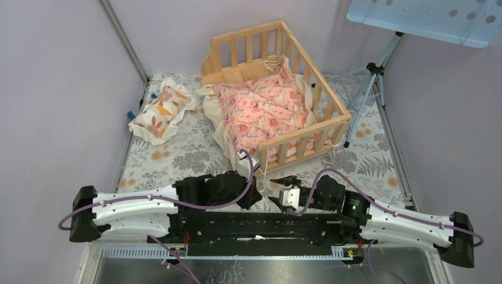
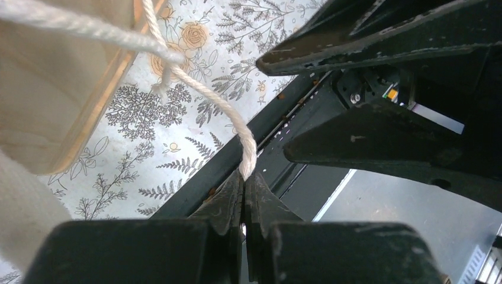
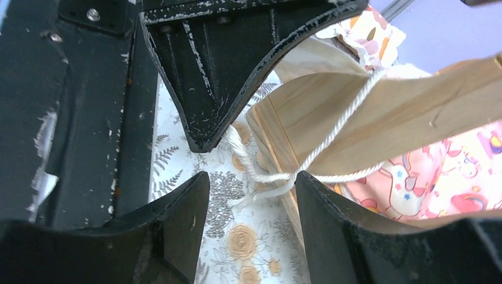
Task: Set up the pet bed
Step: Tie the ropes to the bed frame.
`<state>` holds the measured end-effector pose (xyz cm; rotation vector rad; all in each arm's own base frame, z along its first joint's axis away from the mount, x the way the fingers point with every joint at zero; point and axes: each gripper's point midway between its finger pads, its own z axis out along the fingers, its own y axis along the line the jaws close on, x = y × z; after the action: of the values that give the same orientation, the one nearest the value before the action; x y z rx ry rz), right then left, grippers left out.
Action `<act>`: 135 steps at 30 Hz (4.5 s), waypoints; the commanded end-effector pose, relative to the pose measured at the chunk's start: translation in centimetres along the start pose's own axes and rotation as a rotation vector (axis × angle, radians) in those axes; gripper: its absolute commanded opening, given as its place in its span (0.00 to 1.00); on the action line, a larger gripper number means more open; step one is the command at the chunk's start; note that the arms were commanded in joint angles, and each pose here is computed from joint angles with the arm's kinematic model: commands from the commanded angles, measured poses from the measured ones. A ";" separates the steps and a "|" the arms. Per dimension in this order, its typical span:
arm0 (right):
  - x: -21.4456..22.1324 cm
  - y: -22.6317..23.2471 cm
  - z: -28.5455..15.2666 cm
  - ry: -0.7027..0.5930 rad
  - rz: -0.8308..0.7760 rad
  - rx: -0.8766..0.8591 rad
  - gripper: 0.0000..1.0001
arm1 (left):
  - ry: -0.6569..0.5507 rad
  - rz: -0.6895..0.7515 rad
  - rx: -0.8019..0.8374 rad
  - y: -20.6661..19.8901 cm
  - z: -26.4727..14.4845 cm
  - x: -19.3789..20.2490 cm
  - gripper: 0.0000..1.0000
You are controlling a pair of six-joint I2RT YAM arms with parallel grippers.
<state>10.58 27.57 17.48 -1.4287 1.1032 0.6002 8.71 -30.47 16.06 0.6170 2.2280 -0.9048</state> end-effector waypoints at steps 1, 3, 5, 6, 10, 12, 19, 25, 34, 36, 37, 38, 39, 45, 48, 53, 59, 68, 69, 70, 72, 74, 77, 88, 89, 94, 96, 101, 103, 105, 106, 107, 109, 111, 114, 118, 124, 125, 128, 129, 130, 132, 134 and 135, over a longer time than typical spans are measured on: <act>-1.5 -1.1 0.7 -0.005 -0.187 -0.032 0.62 | -0.010 0.064 0.067 -1.9 -1.0 -1.7 0.00; -1.5 -1.1 1.1 0.003 -0.207 -0.042 0.60 | -0.004 0.079 0.080 -2.3 -1.1 -1.8 0.00; -1.5 -1.2 1.6 0.010 -0.219 -0.053 0.59 | -0.004 0.082 0.086 -2.4 -1.2 -1.9 0.00; -1.5 -1.1 1.9 0.014 -0.223 -0.061 0.58 | -0.004 0.083 0.086 -2.4 -1.2 -1.9 0.00; -1.7 -1.2 2.6 -0.001 -0.226 -0.058 0.53 | -0.004 0.088 0.088 -2.5 -1.2 -1.9 0.00; -2.0 -1.4 2.7 -0.018 -0.226 -0.048 0.51 | 0.001 0.090 0.084 -2.3 -1.2 -1.7 0.00; -2.6 -0.9 3.1 -0.047 -0.203 -0.072 0.41 | 0.004 0.097 0.075 -2.1 -1.0 -1.5 0.00; -2.2 0.0 3.2 -0.037 -0.173 -0.112 0.15 | -0.017 0.087 0.058 -1.8 -1.0 -1.9 0.00; -0.4 1.7 2.3 0.012 -0.136 -0.176 0.00 | -0.156 0.019 0.059 -0.9 -3.1 -3.6 0.40; -0.6 2.0 2.2 -0.004 -0.132 -0.187 0.00 | -0.214 -0.019 0.042 -0.2 -4.0 -4.4 0.45; -0.8 2.1 2.3 -0.016 -0.131 -0.191 0.00 | -0.244 -0.044 0.030 0.2 -4.4 -4.8 0.49; -1.0 2.2 2.4 -0.028 -0.129 -0.199 0.00 | -0.277 -0.069 0.012 0.7 -4.8 -5.2 0.53; -1.2 2.4 2.5 -0.038 -0.128 -0.208 0.00 | -0.315 -0.094 -0.017 1.4 -5.2 -5.7 0.56; -1.9 2.4 3.2 -0.070 -0.128 -0.213 0.00 | -0.443 -0.175 -0.052 2.2 -5.8 -8.1 0.65; -2.2 2.2 3.4 -0.084 -0.122 -0.204 0.00 | -0.458 -0.212 -0.127 2.8 -5.0 -8.8 0.66; -2.4 2.1 3.5 -0.092 -0.113 -0.197 0.00 | -0.433 -0.236 -0.232 2.9 -3.4 -9.6 0.66; -2.4 2.2 3.4 -0.100 -0.100 -0.193 0.00 | -0.438 -0.310 -0.207 1.8 -2.0 -10.0 0.65; -2.3 2.4 3.1 -0.107 -0.080 -0.189 0.00 | -0.483 -0.390 -0.143 0.6 -1.7 -11.1 0.58; -2.2 2.5 3.0 -0.104 -0.078 -0.191 0.00 | -0.488 -0.390 -0.122 0.3 -1.8 -11.2 0.57; -2.2 2.5 3.0 -0.106 -0.077 -0.192 0.00 | -0.493 -0.392 -0.100 0.0 -2.0 -11.3 0.56; -2.1 2.5 3.0 -0.103 -0.073 -0.188 0.00 | -0.505 -0.387 -0.067 -0.4 -2.3 -11.6 0.56; -2.0 2.5 2.9 -0.103 -0.071 -0.185 0.00 | -0.504 -0.378 -0.072 -0.3 -2.2 -11.5 0.56; -2.1 2.5 2.9 -0.105 -0.069 -0.183 0.00 | -0.475 -0.367 -0.119 0.2 -1.6 -11.0 0.56; -2.2 2.3 2.6 -0.110 -0.059 -0.167 0.00 | -0.432 -0.397 -0.212 1.3 0.6 -9.6 0.50; -2.2 2.2 2.6 -0.111 -0.057 -0.165 0.00 | -0.437 -0.398 -0.218 1.4 0.7 -9.7 0.45; -2.0 2.2 2.7 -0.110 -0.024 -0.152 0.00 | -0.459 -0.402 -0.250 2.1 0.7 -9.8 0.27; -2.1 2.2 2.7 -0.118 0.003 -0.138 0.00 | -0.467 -0.402 -0.259 2.3 0.7 -9.8 0.18; -2.7 0.8 2.8 -0.133 0.160 -0.042 0.00 | -0.464 -0.388 -0.281 2.8 1.0 -9.5 0.00; -3.0 -0.4 2.8 -0.135 0.259 0.031 0.00 | -0.451 -0.381 -0.290 3.0 1.2 -9.0 0.00; -3.3 -1.6 2.7 -0.142 0.346 0.107 0.00 | -0.439 -0.381 -0.291 3.1 1.3 -8.6 0.00; -3.3 -2.6 2.6 -0.143 0.388 0.163 0.00 | -0.431 -0.380 -0.291 3.3 1.4 -8.2 0.00; -3.3 -3.2 2.5 -0.150 0.445 0.204 0.00 | -0.428 -0.380 -0.287 3.3 1.4 -8.1 0.00; -3.2 -4.4 2.4 -0.151 0.513 0.279 0.00 | -0.426 -0.383 -0.274 3.3 1.3 -7.9 0.00; -2.8 -5.3 2.4 -0.142 0.563 0.341 0.00 | -0.425 -0.386 -0.267 3.3 1.2 -7.8 0.00; -2.0 -6.5 2.4 -0.128 0.639 0.437 0.00 | -0.427 -0.387 -0.265 3.4 1.0 -7.7 0.00; -0.9 -7.5 2.4 -0.084 0.659 0.516 0.00 | -0.428 -0.385 -0.261 3.4 0.8 -7.8 0.00; 0.2 -7.4 3.1 -0.014 0.638 0.520 0.00 | -0.426 -0.383 -0.244 3.1 0.7 -7.8 0.00; 0.3 -7.4 3.2 -0.005 0.633 0.522 0.00 | -0.427 -0.382 -0.238 3.0 0.6 -7.9 0.00; 0.8 -7.4 3.5 0.034 0.611 0.519 0.00 | -0.423 -0.383 -0.222 2.7 0.6 -7.9 0.00; 1.0 -7.3 3.6 0.054 0.598 0.514 0.00 | -0.423 -0.384 -0.212 2.6 0.5 -8.0 0.00; 1.2 -7.2 3.7 0.070 0.592 0.510 0.00 | -0.420 -0.384 -0.205 2.4 0.5 -7.9 0.00; 1.6 -7.0 3.8 0.099 0.574 0.502 0.00 | -0.417 -0.386 -0.187 2.1 0.4 -8.0 0.00; 1.8 -6.9 3.8 0.114 0.567 0.497 0.00 | -0.414 -0.387 -0.169 1.8 0.3 -8.1 0.00; 1.9 -6.8 3.8 0.120 0.566 0.491 0.00 | -0.410 -0.386 -0.160 1.6 0.3 -8.0 0.00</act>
<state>17.72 29.68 16.90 -0.7305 1.6544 0.6132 15.70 -30.25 19.04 -0.0840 2.0802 -0.8254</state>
